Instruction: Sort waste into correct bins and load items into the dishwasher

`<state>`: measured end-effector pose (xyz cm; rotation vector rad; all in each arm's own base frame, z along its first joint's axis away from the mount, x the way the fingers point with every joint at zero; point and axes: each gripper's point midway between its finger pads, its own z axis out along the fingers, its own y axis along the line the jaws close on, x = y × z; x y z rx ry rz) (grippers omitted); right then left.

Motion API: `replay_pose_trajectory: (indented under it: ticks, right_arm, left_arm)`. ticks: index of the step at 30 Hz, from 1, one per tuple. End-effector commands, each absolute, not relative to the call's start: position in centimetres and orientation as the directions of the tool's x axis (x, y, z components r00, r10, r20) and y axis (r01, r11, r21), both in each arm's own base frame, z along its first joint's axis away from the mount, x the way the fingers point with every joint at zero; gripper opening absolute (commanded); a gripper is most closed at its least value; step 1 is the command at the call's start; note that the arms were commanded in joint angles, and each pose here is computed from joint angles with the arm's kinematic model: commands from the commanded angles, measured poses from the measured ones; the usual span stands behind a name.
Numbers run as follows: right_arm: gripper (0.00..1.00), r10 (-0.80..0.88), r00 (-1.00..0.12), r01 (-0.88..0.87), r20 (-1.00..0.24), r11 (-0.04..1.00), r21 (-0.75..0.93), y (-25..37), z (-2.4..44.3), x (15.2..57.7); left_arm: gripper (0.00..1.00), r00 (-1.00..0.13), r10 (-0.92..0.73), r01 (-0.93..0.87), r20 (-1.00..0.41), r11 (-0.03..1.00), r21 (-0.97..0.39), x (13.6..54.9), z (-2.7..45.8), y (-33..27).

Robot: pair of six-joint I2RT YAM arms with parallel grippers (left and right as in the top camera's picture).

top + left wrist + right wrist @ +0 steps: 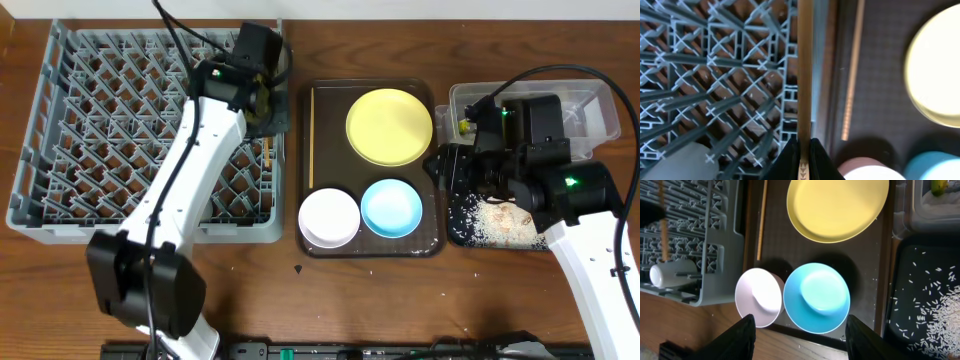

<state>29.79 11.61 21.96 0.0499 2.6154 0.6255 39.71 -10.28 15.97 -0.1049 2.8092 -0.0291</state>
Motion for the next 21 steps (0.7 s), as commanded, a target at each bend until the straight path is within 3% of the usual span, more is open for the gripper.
replay_pose_trajectory:
  ticks: [1, 9, 16, 21]
  right_arm:
    - [0.56, 0.143, -0.899, -0.06, -0.415, 0.896, 0.44, 11.5, 22.0, 29.8]
    - [0.56, 0.143, -0.899, -0.06, -0.414, 0.896, 0.44, 11.5, 22.0, 29.8]
    - [0.56, 0.143, -0.899, -0.06, -0.415, 0.896, 0.44, 11.5, 22.0, 29.8]
    - [0.56, 0.143, -0.899, -0.06, -0.415, 0.896, 0.44, 11.5, 22.0, 29.8]
  left_arm:
    - [0.08, -0.966, -0.028, -0.033, -0.257, 0.999, 0.017, 39.6, 12.7, -10.1]
    - [0.09, -0.981, -0.015, -0.024, -0.193, 0.999, 0.045, 40.0, 9.4, -10.2]
    - [0.11, -0.976, -0.014, -0.023, -0.219, 0.999, 0.039, 40.1, 10.6, -10.1]
    - [0.11, -0.967, -0.008, -0.038, -0.256, 0.993, 0.111, 40.4, 11.4, -8.8]
